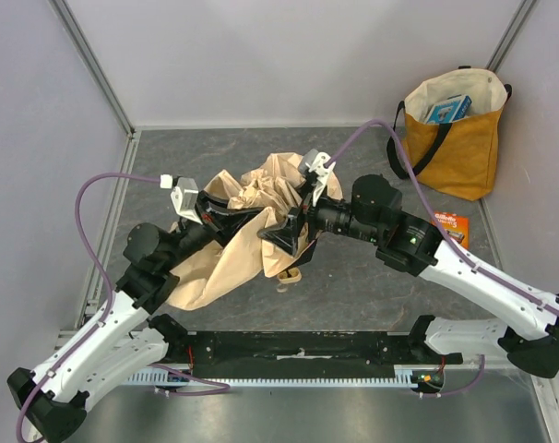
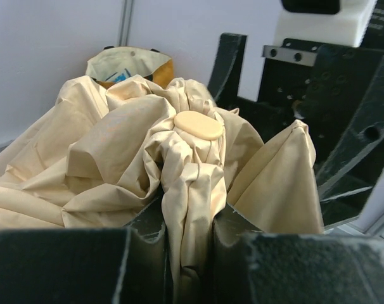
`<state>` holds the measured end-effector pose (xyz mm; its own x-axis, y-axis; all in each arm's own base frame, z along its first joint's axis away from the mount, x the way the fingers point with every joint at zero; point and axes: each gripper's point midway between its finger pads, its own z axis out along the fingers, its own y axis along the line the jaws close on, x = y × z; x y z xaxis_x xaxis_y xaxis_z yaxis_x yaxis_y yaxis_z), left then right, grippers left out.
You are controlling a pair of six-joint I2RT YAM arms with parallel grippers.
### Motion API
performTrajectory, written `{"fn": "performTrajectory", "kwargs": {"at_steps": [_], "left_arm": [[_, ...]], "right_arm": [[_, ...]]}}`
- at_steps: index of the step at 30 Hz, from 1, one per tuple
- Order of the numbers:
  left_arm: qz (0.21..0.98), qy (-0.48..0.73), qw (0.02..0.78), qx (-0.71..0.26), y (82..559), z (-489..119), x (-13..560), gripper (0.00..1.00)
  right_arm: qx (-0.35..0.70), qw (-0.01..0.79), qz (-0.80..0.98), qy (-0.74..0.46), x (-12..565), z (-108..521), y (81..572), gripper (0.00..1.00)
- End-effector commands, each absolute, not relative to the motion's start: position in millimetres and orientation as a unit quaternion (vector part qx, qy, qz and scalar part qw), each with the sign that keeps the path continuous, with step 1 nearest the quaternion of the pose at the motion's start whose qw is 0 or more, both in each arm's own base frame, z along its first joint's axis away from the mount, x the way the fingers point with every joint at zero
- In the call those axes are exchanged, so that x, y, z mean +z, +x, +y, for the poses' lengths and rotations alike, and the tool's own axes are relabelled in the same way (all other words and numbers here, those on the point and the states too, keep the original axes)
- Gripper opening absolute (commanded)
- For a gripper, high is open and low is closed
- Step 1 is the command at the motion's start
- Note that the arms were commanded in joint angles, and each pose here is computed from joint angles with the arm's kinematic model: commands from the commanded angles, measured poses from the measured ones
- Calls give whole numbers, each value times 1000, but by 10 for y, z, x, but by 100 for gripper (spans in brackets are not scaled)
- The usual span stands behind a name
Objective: Put away the umbrella
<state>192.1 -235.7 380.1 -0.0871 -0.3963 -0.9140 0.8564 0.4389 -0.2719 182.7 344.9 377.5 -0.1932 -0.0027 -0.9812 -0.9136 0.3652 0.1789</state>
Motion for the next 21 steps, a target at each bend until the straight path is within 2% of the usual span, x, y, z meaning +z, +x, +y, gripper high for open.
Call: {"fn": "performTrajectory", "kwargs": {"at_steps": [1,11,17,19,21], "left_arm": [[457,231,662,-547,1593,-2348,4278,2],[400,319,624,-591,1173,-2439,4257,2],[374,369,595,-608,960,-2470,4270,2],[373,370,594,-609,949,-2469,4279,2],[373,370,593,-610,941,-2468,4275,2]], "right_arm": [[405,546,636,-365,3782,3506,1921,98],[398,548,618,-399,3709,3461,1819,98],[438,513,584,-451,3648,3554,1561,79],[448,501,582,-458,3625,3583,1518,83],[445,500,590,-452,3591,3591,1548,95]]}}
